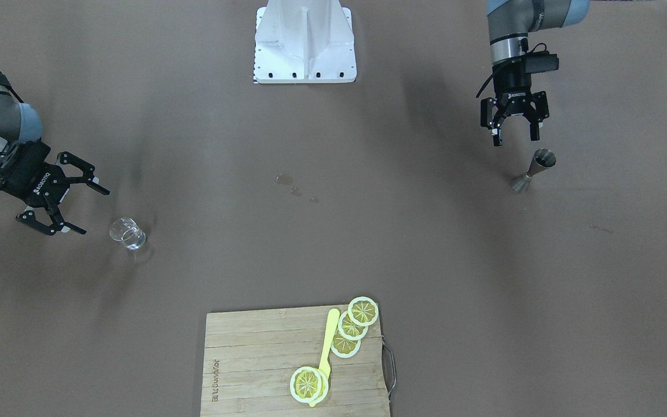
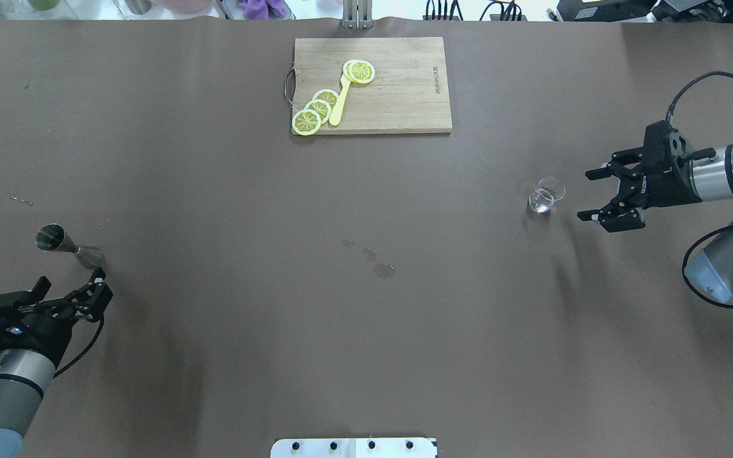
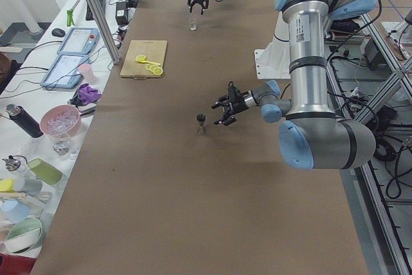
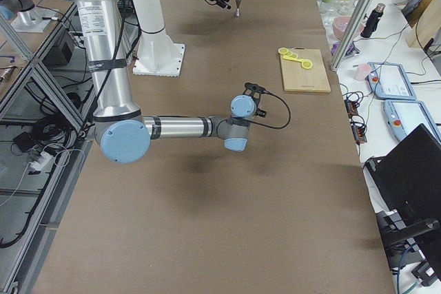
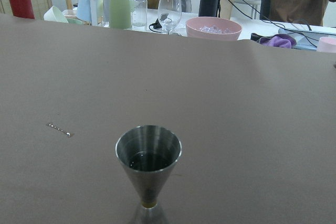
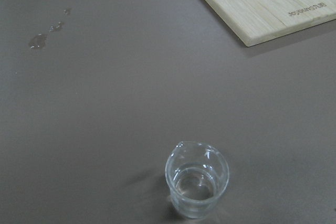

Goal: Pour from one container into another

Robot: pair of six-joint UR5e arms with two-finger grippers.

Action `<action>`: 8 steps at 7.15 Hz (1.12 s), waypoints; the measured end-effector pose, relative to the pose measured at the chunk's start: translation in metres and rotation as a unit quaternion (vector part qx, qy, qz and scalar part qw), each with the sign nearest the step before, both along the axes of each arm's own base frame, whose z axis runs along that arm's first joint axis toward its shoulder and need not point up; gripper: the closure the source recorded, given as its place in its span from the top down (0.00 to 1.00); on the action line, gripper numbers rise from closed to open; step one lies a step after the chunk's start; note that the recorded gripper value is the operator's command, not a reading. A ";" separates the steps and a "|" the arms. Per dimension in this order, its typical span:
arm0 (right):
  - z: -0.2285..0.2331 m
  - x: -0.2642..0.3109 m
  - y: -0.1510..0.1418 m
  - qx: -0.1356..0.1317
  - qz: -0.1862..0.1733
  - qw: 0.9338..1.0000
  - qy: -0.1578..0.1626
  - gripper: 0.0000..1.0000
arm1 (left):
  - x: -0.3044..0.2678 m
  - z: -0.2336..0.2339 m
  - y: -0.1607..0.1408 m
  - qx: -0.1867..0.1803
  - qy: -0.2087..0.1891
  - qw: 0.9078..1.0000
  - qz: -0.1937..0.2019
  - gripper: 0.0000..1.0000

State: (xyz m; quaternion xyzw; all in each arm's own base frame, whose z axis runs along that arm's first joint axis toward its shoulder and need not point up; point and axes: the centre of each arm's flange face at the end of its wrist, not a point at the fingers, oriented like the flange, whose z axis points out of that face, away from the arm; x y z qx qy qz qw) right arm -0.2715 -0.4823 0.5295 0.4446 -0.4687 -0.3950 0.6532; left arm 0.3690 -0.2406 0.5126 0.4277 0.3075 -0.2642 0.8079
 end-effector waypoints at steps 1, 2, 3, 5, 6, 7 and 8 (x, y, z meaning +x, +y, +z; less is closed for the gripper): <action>0.003 -0.005 0.001 -0.001 0.004 1.000 0.003 0.91 | 0.003 0.009 0.000 0.008 -0.010 1.000 -0.004 0.97; 0.006 -0.009 0.002 -0.001 0.011 1.000 0.007 0.91 | 0.005 0.019 -0.001 0.023 -0.022 0.999 -0.015 0.97; 0.008 -0.013 0.002 -0.002 0.016 1.000 0.010 0.91 | 0.009 0.028 -0.004 0.040 -0.033 0.998 -0.027 0.97; 0.014 -0.019 0.003 -0.005 0.017 1.000 0.014 0.91 | 0.019 0.041 -0.006 0.059 -0.043 0.997 -0.040 0.96; 0.015 -0.023 0.002 -0.007 0.016 1.000 0.016 0.91 | 0.021 0.045 -0.007 0.063 -0.047 0.996 -0.042 0.96; 0.017 -0.028 0.001 -0.008 0.015 1.000 0.017 0.91 | 0.022 0.050 -0.008 0.069 -0.052 0.995 -0.046 0.95; 0.019 -0.033 0.000 -0.010 0.013 1.000 0.019 0.91 | 0.020 0.056 -0.010 0.076 -0.059 0.994 -0.053 0.95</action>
